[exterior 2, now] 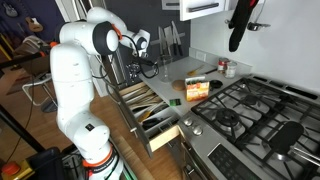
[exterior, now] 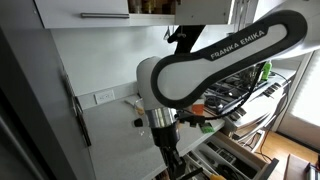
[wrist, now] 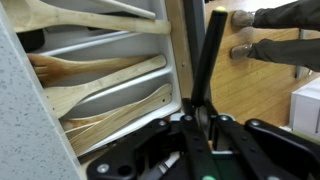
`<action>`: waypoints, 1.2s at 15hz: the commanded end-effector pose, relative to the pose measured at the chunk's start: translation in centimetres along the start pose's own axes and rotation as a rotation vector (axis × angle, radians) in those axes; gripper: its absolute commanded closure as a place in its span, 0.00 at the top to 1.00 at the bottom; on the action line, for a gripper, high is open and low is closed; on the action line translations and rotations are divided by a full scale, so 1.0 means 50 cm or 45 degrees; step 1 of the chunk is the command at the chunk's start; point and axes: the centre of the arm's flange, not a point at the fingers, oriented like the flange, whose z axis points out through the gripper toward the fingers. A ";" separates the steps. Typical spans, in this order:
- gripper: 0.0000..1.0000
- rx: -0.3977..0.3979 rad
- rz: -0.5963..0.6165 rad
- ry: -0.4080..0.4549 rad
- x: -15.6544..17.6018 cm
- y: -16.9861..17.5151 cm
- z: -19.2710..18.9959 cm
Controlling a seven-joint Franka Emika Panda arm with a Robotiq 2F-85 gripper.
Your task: Put one grilling fork into the cupboard and another into the drawer
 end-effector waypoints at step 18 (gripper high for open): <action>0.03 0.321 0.628 0.722 -0.010 0.030 0.278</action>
